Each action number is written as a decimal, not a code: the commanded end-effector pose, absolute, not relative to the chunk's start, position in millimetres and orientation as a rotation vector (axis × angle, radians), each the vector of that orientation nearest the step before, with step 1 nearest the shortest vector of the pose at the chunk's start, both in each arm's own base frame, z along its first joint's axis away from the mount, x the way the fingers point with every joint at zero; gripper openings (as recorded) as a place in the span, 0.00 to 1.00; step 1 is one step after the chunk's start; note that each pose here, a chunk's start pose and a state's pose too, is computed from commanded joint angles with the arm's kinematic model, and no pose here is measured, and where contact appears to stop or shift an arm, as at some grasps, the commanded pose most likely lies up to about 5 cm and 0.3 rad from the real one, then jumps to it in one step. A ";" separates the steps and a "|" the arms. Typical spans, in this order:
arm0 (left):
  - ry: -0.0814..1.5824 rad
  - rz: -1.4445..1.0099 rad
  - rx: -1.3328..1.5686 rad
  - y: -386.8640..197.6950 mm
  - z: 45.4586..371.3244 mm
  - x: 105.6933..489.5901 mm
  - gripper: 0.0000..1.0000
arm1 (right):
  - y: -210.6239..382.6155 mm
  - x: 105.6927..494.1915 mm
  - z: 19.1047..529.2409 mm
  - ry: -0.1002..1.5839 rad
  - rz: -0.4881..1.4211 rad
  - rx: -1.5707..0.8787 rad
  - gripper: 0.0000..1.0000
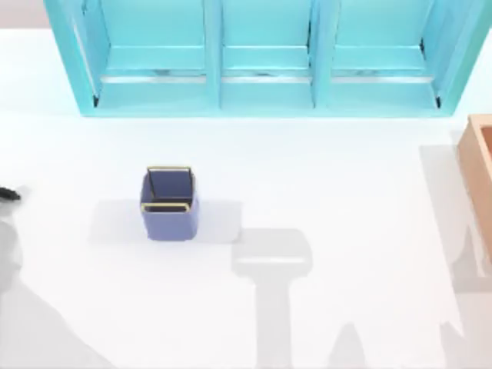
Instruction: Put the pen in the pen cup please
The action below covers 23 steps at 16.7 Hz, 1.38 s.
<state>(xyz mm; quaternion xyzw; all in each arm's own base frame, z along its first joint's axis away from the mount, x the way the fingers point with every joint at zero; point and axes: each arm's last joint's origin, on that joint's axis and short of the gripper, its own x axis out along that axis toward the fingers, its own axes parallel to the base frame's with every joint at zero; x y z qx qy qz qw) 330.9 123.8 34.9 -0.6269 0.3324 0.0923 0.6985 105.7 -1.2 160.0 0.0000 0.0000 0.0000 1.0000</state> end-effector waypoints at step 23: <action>0.828 0.374 -1.347 150.0 208.5 193.2 0.00 | -1.2 105.7 160.0 0.000 0.000 0.000 1.00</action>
